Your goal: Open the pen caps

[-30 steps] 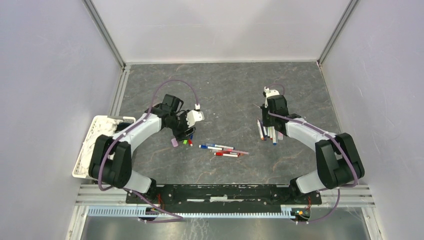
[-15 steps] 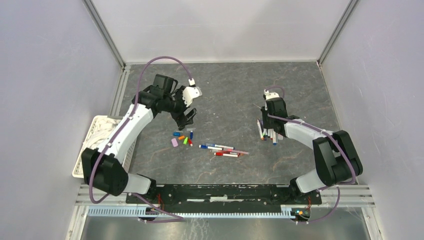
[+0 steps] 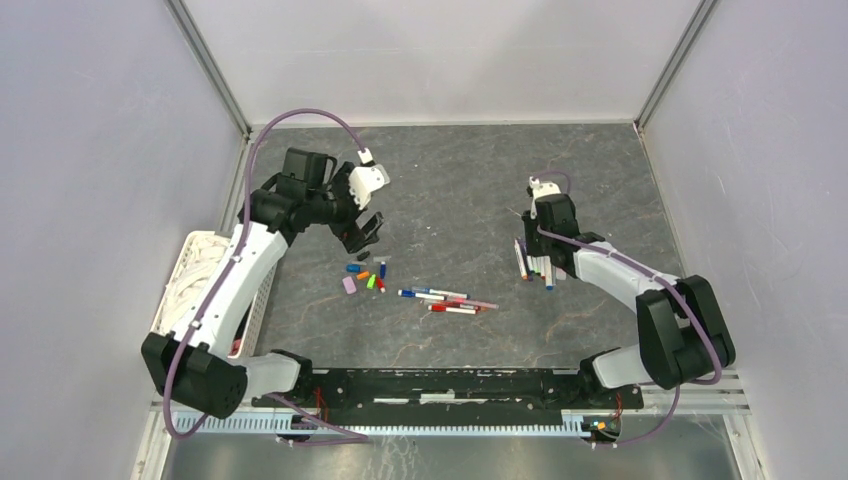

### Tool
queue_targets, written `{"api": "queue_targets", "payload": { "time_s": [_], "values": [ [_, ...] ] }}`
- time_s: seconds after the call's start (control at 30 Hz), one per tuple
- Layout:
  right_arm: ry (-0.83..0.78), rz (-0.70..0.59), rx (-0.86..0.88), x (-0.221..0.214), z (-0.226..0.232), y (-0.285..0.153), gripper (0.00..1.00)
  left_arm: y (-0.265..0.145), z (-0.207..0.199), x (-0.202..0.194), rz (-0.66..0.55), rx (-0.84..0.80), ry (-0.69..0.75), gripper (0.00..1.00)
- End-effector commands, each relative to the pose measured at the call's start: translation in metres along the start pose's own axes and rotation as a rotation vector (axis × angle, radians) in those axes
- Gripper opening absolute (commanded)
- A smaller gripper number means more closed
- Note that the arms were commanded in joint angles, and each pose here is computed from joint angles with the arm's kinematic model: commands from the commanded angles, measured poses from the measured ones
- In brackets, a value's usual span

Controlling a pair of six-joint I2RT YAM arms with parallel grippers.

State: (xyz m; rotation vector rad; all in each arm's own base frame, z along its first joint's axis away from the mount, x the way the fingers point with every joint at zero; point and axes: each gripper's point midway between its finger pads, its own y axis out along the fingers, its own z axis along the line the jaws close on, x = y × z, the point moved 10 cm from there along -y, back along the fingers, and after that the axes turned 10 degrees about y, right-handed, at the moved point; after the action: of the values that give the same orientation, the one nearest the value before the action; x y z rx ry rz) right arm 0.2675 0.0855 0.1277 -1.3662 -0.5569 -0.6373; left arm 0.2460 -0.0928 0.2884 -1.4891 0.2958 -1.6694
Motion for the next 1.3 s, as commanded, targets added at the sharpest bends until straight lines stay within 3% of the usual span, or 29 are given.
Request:
{"api": "queue_targets", "payload": {
  "time_s": [0.0, 0.17, 0.4, 0.97, 1.27],
  "values": [
    [-0.106, -0.054, 0.151, 0.008, 0.031, -0.020, 0.33, -0.024, 0.002, 0.018, -0.074, 0.075, -0.020, 1.00],
    [-0.408, 0.014, 0.445, -0.019, 0.091, -0.040, 0.47, -0.029, 0.008, 0.016, -0.069, 0.149, -0.042, 1.00],
    [-0.593, 0.122, 0.576, -0.052, 0.128, -0.036, 0.43, -0.028, 0.003, 0.005, -0.056, 0.126, -0.061, 1.00],
    [-0.669, 0.237, 0.476, -0.066, 0.141, 0.000, 0.33, -0.022, -0.006, -0.004, -0.022, 0.037, -0.037, 1.00],
    [-0.629, 0.115, 0.503, -0.041, 0.150, -0.019, 0.45, -0.023, -0.006, -0.003, -0.025, 0.031, -0.028, 1.00]
  ]
}}
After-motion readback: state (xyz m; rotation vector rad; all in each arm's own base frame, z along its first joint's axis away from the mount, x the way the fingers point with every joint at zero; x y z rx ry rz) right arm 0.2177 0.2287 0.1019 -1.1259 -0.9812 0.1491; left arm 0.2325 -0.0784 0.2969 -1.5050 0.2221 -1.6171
